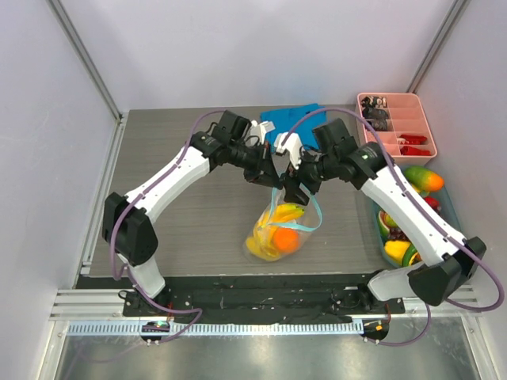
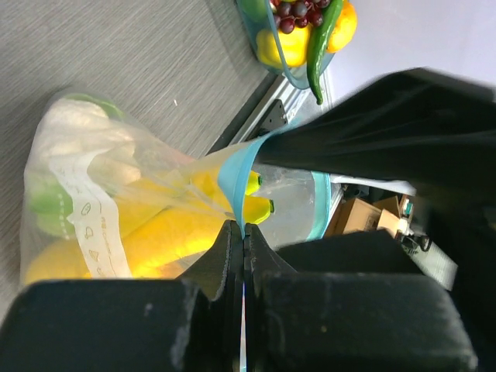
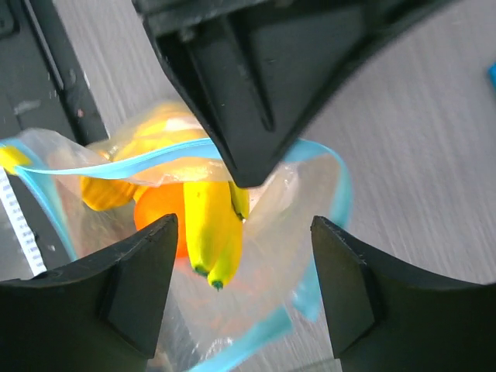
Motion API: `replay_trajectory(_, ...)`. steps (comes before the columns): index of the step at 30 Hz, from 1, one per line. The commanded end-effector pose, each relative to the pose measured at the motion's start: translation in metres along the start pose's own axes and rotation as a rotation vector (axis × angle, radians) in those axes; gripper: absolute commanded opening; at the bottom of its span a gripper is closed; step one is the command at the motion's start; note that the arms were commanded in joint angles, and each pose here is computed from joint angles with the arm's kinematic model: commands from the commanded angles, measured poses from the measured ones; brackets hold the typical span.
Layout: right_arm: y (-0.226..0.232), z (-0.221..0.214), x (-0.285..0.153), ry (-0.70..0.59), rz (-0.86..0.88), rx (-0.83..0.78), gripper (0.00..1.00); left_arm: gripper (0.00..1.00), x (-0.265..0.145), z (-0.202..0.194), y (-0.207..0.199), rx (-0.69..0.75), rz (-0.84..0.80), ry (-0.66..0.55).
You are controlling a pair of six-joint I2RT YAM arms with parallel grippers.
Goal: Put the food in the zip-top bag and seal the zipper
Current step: Place the fake fruit in the zipper food storage bag, then adjust the zipper food storage bag at the center of the board.
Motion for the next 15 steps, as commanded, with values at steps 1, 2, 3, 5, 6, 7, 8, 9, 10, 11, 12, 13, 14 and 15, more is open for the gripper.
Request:
replay_trajectory(1,0.015,0.023,-0.053,-0.137,-0.149,0.101,0.77,0.0,-0.017,0.007,-0.017,0.093,-0.027,-0.068)
replay_trajectory(2,0.015,0.021,-0.056,-0.138,-0.175,0.131,0.78,0.0,-0.017,0.007,-0.017,0.095,-0.025,-0.068)
replay_trajectory(3,0.015,0.018,-0.059,-0.137,-0.196,0.154,0.79,0.0,-0.018,0.007,-0.017,0.096,-0.018,-0.071)
replay_trajectory(5,0.015,0.002,-0.061,-0.106,-0.271,0.239,0.8,0.0,-0.018,0.007,-0.016,0.103,-0.013,-0.072)
replay_trajectory(6,0.015,-0.005,-0.06,-0.087,-0.285,0.268,0.8,0.0,-0.018,0.007,-0.017,0.101,-0.007,-0.074)
replay_trajectory(7,0.018,-0.015,-0.062,-0.064,-0.294,0.329,0.8,0.0,-0.018,0.007,-0.016,0.105,-0.004,-0.074)
replay_trajectory(8,0.02,-0.027,-0.056,-0.03,-0.281,0.363,0.8,0.0,-0.019,0.007,-0.016,0.105,-0.001,-0.075)
replay_trajectory(9,0.022,-0.033,-0.056,-0.026,-0.268,0.4,0.79,0.0,-0.018,0.006,-0.015,0.103,0.004,-0.073)
replay_trajectory(10,0.024,-0.039,-0.056,-0.024,-0.256,0.429,0.78,0.0,-0.018,0.006,-0.015,0.103,0.005,-0.073)
replay_trajectory(11,0.029,-0.047,-0.055,-0.02,-0.239,0.47,0.75,0.0,-0.019,0.006,-0.015,0.104,0.007,-0.073)
replay_trajectory(12,0.03,-0.051,-0.055,-0.019,-0.233,0.488,0.74,0.0,-0.019,0.006,-0.015,0.103,0.01,-0.074)
replay_trajectory(13,0.032,-0.055,-0.054,-0.008,-0.221,0.501,0.72,0.0,-0.019,0.005,-0.015,0.105,0.011,-0.075)
replay_trajectory(14,0.035,-0.059,-0.052,0.001,-0.198,0.519,0.68,0.0,-0.02,0.005,-0.015,0.11,0.013,-0.078)
replay_trajectory(15,0.036,-0.06,-0.05,0.006,-0.187,0.527,0.66,0.0,-0.021,0.005,-0.016,0.114,0.016,-0.081)
Point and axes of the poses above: each gripper's point midway between its finger pads, its own x axis out along the fingers, its own y axis along the line the jaws close on, z = x × y, the point moved 7 cm from there along -x, back along the fingers, and after that the axes turned 10 degrees about x, right-handed, at the moved point
